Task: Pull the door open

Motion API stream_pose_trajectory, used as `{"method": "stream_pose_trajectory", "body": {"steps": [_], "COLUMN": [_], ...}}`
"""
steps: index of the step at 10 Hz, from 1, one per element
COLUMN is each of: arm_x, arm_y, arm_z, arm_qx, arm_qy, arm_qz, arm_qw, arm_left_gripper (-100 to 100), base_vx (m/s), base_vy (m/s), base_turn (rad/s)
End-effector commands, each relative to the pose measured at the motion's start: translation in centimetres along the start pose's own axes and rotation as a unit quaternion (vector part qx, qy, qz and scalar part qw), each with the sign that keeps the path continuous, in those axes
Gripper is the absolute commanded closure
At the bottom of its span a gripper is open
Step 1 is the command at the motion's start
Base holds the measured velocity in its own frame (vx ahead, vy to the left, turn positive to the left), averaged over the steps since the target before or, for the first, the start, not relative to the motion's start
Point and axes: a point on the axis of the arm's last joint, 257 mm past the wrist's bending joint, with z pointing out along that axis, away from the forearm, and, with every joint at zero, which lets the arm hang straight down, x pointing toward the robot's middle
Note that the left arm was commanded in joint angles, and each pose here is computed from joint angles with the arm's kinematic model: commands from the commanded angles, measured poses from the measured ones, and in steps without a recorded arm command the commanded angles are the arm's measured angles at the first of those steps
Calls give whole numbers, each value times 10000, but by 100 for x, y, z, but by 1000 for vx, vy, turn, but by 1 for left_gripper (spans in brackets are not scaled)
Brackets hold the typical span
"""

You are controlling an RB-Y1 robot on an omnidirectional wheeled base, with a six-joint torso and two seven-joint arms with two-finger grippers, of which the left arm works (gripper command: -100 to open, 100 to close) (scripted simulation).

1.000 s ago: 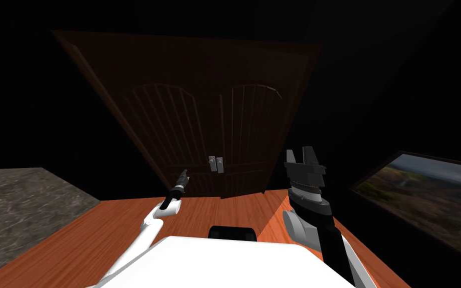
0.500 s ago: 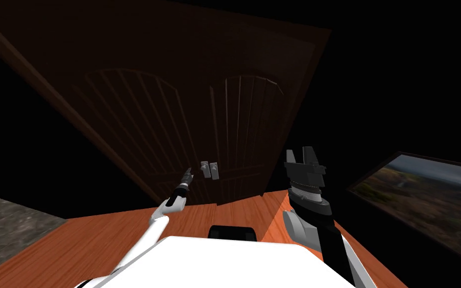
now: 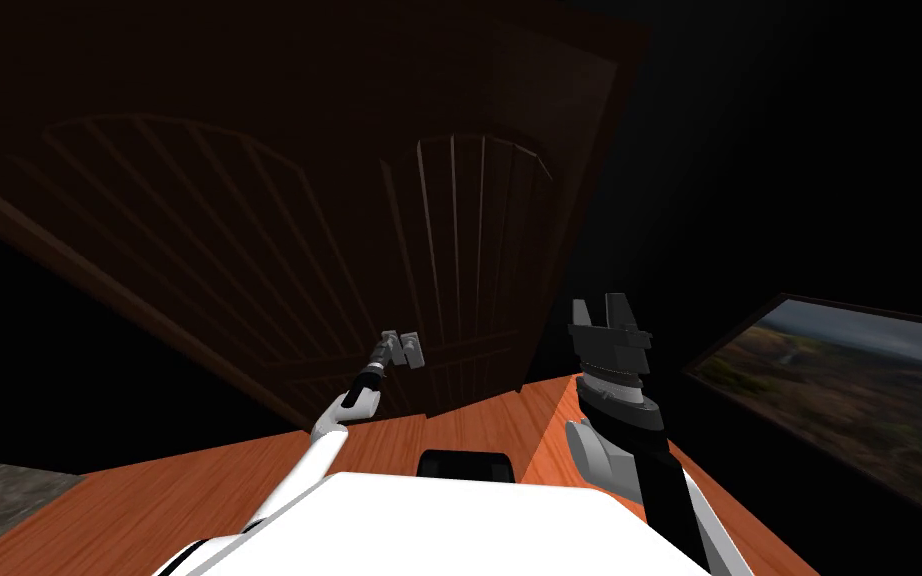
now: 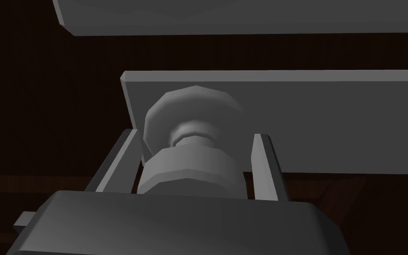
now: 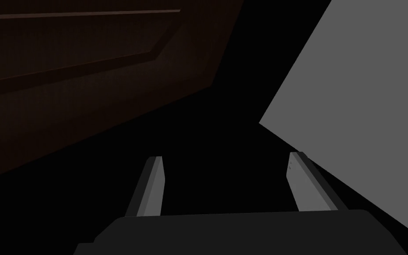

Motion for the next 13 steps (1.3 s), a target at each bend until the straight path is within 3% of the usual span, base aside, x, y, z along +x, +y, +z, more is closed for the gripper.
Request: {"method": "stream_pose_trajectory", "body": {"steps": [1, 4, 5, 7, 8, 13], "arm_x": [-22, -22, -226, -443, -304, 0], "arm_y": [14, 14, 78, 122, 93, 35], "arm_z": [-8, -8, -73, -140, -126, -110], "arm_qx": [-19, -19, -103, -176, -139, -57], "arm_qy": [-16, -16, -142, -267, -162, 111], "arm_qz": [7, 7, 79, 156, 111, 0], "arm_qw": [10000, 10000, 9998, 9994, 9997, 9999], "arm_left_gripper": [100, 100, 100, 100, -100, -100], "base_vx": [-30, -5, -116, -218, -189, -180], "base_vy": [20, 4, 104, 162, 25, -62], "base_turn": [-22, -7, 123, 166, 2, -49]}}
